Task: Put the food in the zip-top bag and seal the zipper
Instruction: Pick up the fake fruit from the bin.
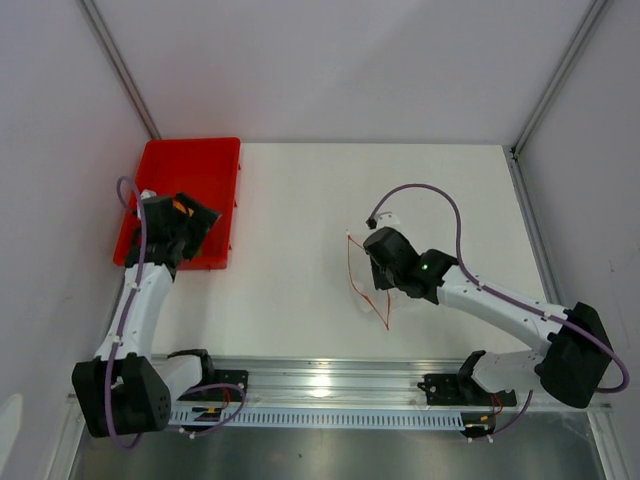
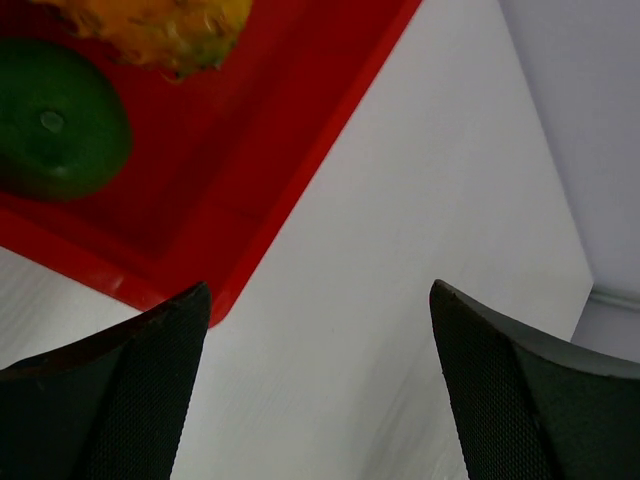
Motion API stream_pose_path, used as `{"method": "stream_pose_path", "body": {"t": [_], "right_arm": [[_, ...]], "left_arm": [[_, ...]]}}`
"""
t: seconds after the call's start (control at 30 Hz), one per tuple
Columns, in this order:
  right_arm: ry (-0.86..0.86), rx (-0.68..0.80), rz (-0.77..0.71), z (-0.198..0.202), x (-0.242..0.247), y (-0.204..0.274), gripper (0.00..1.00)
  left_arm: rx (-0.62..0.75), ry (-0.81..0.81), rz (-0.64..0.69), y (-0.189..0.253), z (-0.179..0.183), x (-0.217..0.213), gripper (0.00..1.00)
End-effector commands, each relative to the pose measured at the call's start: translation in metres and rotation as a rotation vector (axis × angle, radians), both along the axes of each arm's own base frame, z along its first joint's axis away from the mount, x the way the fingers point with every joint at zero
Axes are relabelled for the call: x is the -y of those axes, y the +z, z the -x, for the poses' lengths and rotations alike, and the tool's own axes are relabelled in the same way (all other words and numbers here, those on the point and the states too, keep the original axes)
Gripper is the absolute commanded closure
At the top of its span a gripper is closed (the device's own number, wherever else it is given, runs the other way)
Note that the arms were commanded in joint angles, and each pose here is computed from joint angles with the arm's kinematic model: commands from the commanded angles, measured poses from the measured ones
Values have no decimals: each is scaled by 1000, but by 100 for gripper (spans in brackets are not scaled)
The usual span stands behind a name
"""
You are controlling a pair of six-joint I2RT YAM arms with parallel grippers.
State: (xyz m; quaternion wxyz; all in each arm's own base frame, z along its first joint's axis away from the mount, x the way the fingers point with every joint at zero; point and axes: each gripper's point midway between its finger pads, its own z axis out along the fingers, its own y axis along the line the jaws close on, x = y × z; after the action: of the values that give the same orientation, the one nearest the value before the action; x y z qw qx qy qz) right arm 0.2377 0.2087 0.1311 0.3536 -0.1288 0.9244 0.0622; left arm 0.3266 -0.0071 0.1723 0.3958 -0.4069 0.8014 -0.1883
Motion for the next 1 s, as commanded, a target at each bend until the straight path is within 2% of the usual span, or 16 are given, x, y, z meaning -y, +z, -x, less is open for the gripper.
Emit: {"method": "stream_pose_path", "body": {"t": [0.0,0.03,0.2,0.37,0.63,0.97], "right_arm": [[47,8,-42,-9,-19,5,100],[51,8,-41,-11,-20,2,100],[61,-29,-27,-16,-22,-13,100],[61,-47,-28,-25,-21,-23,100],[72,-83,-22,-32,-21,-38,100],[71,-95,-9,-32,-18,-41,100]], "left_arm": [[94,184,2,16,-34,-34,8],[108,197,0,25,-41,-40,8],[-7,322,78,-8,-51,-71,7],[-21,453,141,-27,-54,-104,7],[7,494,224,-38,-70,-124,7],[-45,546,320,-68,-81,-134,4]]}}
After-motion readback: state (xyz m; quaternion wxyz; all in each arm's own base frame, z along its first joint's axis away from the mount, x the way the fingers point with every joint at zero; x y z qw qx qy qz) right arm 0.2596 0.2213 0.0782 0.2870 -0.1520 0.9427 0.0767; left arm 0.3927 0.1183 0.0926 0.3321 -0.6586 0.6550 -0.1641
